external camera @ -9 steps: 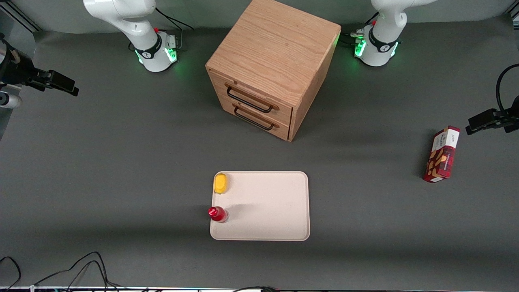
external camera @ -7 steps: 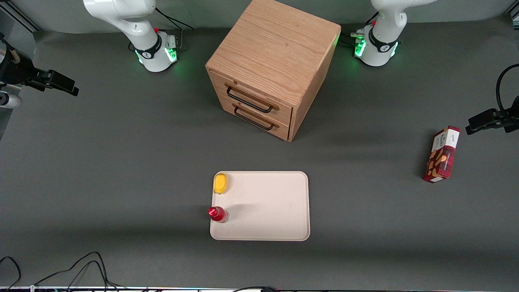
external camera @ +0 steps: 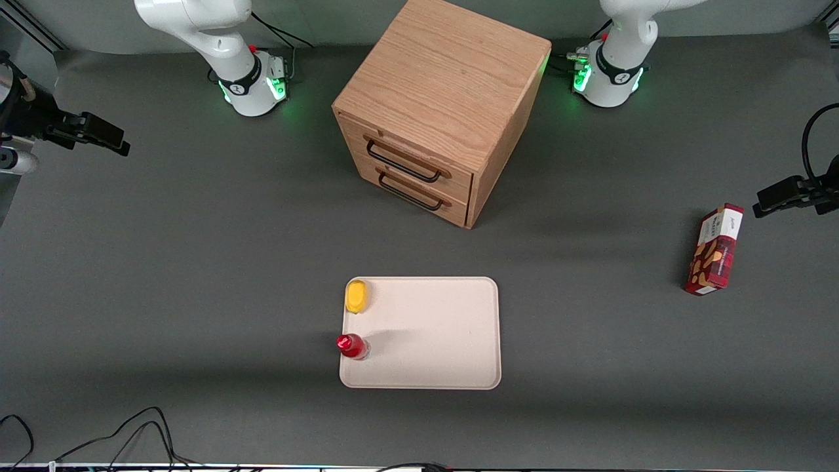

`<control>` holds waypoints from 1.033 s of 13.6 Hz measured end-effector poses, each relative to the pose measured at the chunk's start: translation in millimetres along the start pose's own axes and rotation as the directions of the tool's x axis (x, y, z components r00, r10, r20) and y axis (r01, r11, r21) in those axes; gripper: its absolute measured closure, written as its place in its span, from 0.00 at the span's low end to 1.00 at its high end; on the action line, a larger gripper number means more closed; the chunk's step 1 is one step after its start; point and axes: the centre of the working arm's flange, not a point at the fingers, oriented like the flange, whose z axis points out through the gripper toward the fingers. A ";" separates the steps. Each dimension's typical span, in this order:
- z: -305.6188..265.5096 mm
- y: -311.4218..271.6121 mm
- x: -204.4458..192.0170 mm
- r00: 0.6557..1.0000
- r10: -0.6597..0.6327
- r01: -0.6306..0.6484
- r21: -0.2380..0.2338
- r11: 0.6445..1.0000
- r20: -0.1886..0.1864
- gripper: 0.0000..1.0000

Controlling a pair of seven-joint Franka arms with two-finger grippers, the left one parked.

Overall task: Open upper drawer
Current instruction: 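Move the right gripper toward the black handle of the upper drawer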

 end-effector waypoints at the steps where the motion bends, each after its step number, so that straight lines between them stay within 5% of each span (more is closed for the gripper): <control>1: -2.9 -15.8 -4.5 0.998 -0.055 0.055 0.000 0.998 0.002 0.00; 5: -22.1 -88.9 -39.7 0.973 -0.227 0.224 0.069 0.972 0.033 0.00; 7: -22.7 -113.3 -47.7 0.933 -0.357 0.351 0.128 0.928 0.030 0.00; 8: -19.4 -123.5 -49.0 0.885 -0.464 0.455 0.157 0.877 0.026 0.00; 11: 12.2 -159.9 -35.5 0.678 -0.735 0.702 0.285 0.652 0.010 0.00; 14: 57.7 -205.9 -11.1 0.581 -0.813 0.755 0.379 0.535 -0.010 0.00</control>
